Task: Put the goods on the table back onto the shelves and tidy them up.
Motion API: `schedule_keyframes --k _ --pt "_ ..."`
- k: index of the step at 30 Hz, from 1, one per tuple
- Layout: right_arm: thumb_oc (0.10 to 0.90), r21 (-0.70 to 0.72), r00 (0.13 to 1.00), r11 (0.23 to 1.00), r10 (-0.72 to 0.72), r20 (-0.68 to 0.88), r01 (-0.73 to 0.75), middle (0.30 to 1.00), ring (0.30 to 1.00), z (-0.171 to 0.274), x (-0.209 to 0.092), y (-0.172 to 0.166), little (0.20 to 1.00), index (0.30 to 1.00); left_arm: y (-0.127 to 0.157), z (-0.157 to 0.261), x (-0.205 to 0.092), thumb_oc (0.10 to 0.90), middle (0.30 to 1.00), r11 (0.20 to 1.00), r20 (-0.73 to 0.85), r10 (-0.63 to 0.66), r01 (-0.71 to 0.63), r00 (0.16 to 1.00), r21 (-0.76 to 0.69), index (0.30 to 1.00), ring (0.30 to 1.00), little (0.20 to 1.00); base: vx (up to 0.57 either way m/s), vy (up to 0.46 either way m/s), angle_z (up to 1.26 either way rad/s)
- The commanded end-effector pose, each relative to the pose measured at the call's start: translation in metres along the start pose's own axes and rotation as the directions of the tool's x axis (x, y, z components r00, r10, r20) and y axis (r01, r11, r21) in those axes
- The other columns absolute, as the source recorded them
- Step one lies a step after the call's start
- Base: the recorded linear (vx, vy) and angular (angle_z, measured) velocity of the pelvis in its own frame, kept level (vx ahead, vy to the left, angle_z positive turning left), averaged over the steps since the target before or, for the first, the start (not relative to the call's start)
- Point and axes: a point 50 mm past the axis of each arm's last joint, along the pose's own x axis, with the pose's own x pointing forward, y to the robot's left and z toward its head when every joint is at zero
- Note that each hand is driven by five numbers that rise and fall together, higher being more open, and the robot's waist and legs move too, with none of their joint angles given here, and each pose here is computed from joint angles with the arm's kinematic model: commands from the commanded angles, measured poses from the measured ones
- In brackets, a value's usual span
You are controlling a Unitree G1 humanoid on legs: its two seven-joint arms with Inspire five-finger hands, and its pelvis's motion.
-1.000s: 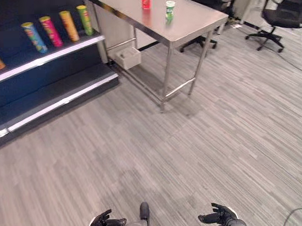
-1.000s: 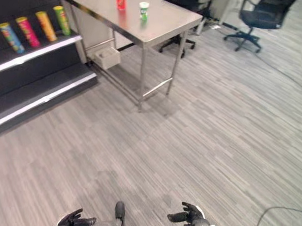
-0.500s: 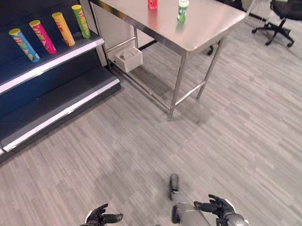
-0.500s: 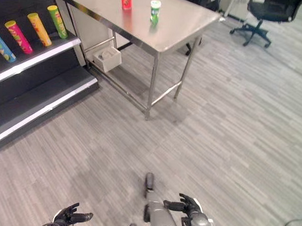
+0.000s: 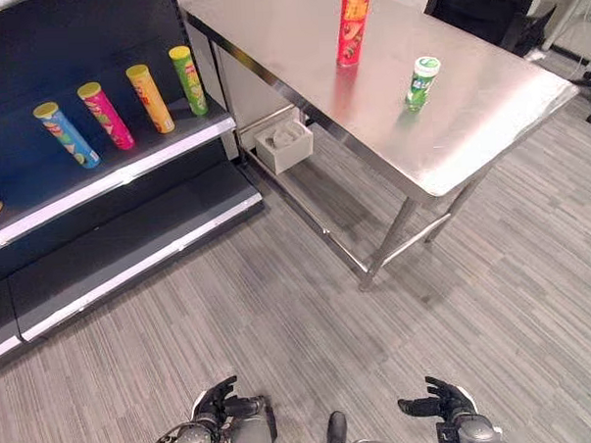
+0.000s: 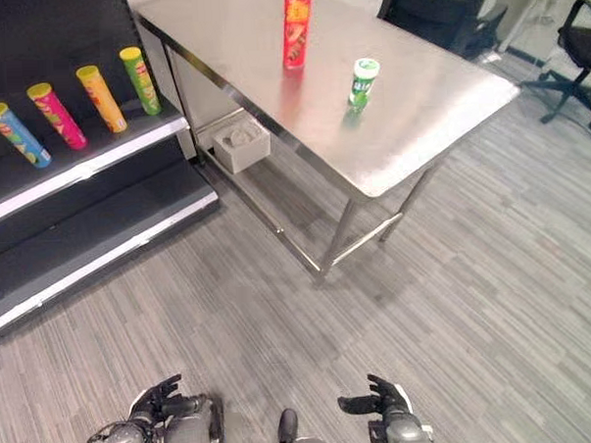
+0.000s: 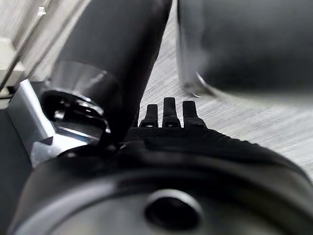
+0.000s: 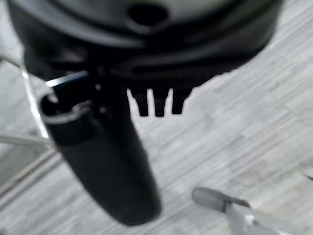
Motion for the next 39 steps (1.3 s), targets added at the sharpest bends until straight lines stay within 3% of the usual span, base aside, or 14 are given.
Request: schedule_keyframes --k 1,10,16,28,36,39 --pt "0.800 -0.011 0.998 0.998 -0.058 0.014 0.058 0.900 0.900 -0.005 -0.003 -0.020 0.900 0.900 0.009 -0.003 -0.003 0.800 0.900 0.998 0.015 0.027 -0.028 1.000 0.058 0.900 0.900 0.900 0.44 0.158 -0.24" --pt "0.800 -0.022 0.999 0.999 -0.031 -0.039 0.030 0.900 0.900 -0.017 -0.003 -0.012 0.900 0.900 0.021 -0.015 -0.006 0.800 0.900 0.997 -0.021 0.070 -0.069 0.997 0.044 0.900 0.900 0.900 0.25 0.208 -0.81" --pt "0.800 0.028 0.999 0.999 -0.038 -0.027 0.039 0.900 0.900 -0.010 -0.001 -0.008 0.900 0.900 0.032 -0.001 -0.004 0.800 0.900 0.993 0.016 0.109 -0.110 0.994 0.031 0.900 0.900 0.900 0.08 0.161 -0.29" --pt "0.800 0.026 0.998 0.999 -0.043 -0.053 0.045 0.900 0.900 -0.017 -0.002 -0.009 0.900 0.900 0.029 0.018 0.000 0.800 0.900 0.992 0.070 0.108 -0.111 0.992 0.051 0.900 0.900 0.900 0.12 -0.109 0.03" --pt "0.800 0.109 0.983 0.984 -0.128 -0.131 0.143 0.900 0.900 -0.041 -0.009 -0.032 0.900 0.900 0.030 0.003 -0.002 0.800 0.900 0.991 0.024 0.132 -0.132 0.991 -0.013 0.900 0.900 0.900 0.13 -0.218 0.20" --pt "0.800 0.243 0.960 0.929 -0.266 -0.092 0.280 0.900 0.900 -0.029 -0.012 -0.070 0.900 0.900 0.032 0.006 -0.004 0.800 0.900 0.989 0.049 0.141 -0.139 0.989 -0.046 0.900 0.900 0.900 0.10 -0.094 -0.02"
